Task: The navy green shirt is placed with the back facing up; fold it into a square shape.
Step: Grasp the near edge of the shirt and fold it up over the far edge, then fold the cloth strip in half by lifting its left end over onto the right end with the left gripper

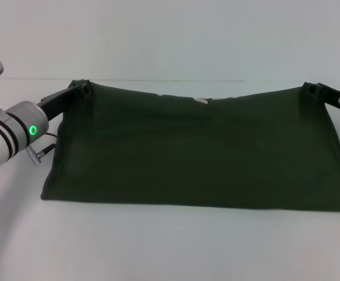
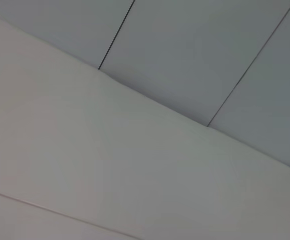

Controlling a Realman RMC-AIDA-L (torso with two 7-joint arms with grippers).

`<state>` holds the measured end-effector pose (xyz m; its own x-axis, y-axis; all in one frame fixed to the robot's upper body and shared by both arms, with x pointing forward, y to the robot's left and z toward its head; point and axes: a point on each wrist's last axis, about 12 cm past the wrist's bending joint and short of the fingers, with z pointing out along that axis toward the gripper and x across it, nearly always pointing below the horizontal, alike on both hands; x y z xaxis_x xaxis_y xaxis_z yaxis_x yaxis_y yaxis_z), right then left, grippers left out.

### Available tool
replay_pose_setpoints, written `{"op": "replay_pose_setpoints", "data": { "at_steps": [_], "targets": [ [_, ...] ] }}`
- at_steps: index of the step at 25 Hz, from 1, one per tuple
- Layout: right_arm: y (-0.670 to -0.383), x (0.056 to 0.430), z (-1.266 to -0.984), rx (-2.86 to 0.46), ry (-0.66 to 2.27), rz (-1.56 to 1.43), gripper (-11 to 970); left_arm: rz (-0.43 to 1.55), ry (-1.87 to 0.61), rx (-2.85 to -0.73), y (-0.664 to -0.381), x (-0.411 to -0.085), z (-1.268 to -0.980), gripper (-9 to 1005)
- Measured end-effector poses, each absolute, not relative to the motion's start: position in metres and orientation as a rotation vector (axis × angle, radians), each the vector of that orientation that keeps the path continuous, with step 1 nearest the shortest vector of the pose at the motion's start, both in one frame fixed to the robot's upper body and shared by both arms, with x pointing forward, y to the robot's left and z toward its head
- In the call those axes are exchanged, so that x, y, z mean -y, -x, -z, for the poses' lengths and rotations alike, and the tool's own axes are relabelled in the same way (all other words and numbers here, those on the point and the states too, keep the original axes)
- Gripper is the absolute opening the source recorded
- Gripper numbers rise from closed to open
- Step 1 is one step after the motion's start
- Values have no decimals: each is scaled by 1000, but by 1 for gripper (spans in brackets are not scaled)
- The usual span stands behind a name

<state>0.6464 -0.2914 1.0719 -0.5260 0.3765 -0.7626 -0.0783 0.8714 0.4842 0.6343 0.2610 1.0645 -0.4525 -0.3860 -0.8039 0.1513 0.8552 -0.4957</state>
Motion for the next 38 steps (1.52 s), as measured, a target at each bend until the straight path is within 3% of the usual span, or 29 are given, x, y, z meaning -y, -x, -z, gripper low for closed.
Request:
{"op": "replay_pose_setpoints", "data": {
  "at_steps": [4, 15, 16, 18, 24, 28, 31, 38],
  "targets": [
    [-647, 289, -1071, -2045, -217, -567, 302, 598, 198, -1939, -634, -260, -1061, 169],
    [-643, 296, -1071, -2022, -249, -594, 567, 578, 266, -1928, -630, -278, -1059, 494],
    [-641, 297, -1070, -2021, -243, -603, 590, 595, 277, -1926, -628, -282, -1059, 528],
    [-635, 301, -1071, -2021, -213, -650, 801, 681, 284, -1931, -621, -292, -1061, 596],
    [-607, 323, -1068, -2062, -195, -838, 938, 923, 324, -2050, -585, -327, -1068, 848],
    [-589, 333, -1063, -2102, -156, -900, 937, 969, 334, -2161, -559, -352, -1072, 923],
    [-579, 334, -1059, -2123, -134, -932, 937, 942, 338, -2230, -547, -364, -1071, 923],
    [-570, 333, -1053, -2164, -98, -942, 936, 892, 257, -2337, -546, -360, -1066, 922]
  ]
}}
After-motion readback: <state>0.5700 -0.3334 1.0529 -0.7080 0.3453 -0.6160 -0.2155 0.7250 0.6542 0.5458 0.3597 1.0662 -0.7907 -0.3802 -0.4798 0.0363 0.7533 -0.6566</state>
